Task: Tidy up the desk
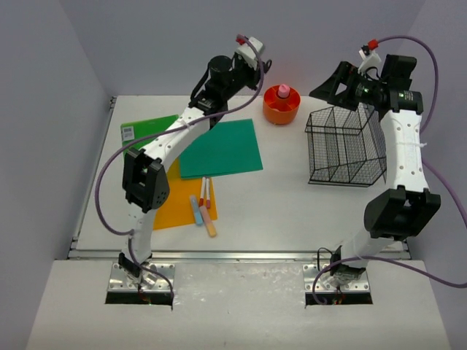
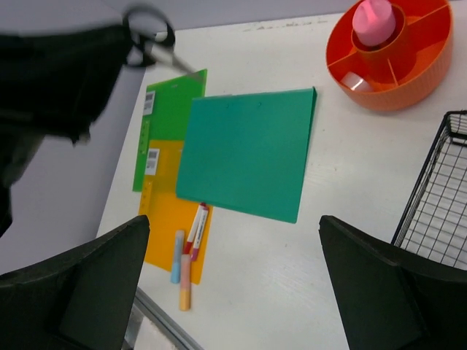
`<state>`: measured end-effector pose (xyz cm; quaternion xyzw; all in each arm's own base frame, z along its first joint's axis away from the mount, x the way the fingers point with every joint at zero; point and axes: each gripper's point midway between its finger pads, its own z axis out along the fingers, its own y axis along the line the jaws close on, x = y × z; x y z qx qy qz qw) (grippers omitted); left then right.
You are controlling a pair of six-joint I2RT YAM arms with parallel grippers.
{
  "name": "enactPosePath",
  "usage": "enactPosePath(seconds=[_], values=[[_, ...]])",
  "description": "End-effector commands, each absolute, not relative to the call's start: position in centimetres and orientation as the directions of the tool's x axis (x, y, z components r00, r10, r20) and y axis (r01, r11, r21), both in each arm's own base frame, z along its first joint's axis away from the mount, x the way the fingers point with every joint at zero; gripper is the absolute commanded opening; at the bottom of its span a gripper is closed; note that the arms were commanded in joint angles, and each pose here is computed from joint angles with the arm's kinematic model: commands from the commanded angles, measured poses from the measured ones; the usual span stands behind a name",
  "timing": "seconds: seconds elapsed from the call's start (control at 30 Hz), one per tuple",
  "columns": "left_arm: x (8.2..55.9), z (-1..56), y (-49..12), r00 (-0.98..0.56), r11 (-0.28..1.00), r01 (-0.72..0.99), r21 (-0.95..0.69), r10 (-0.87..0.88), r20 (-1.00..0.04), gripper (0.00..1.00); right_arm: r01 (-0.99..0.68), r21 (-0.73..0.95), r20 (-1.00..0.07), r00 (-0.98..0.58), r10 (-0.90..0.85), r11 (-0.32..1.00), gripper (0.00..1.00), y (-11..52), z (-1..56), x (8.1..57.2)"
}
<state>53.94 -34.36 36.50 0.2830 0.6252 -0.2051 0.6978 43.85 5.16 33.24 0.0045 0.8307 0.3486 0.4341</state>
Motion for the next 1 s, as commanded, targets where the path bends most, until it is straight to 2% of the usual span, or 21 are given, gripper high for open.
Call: enactPosePath(seconds=[0.0, 0.17, 0.43, 0.97], values=[[58.8, 42.1, -34.4, 0.26, 0.801, 0.595, -0.066, -0.269, -0.927, 0.0, -0.276, 0.576, -0.717, -0.623, 0.313, 0.769, 0.99, 4.9, 32.7, 43.1], [62.0, 39.6, -35.2, 0.302, 0.794, 0.6, -0.097, -0.336, -0.892, 0.0, -0.247, 0.536, -0.724, -0.626, 0.29, 0.807, 0.99, 4.1, 32.4, 41.8], [63.4, 34.4, -36.1, 0.269, 0.769, 0.629, -0.116, -0.355, -0.895, 0.0, -0.202, 0.526, -0.708, -0.642, 0.294, 0.826, 0.99, 3.6, 32.3, 40.4], [65.6, 27.5, -36.8, 0.289, 0.784, 0.619, -0.045, -0.281, -0.915, 0.02, -0.166, 0.548, -0.679, -0.661, 0.32, 0.82, 0.99, 3.6, 32.8, 39.9]])
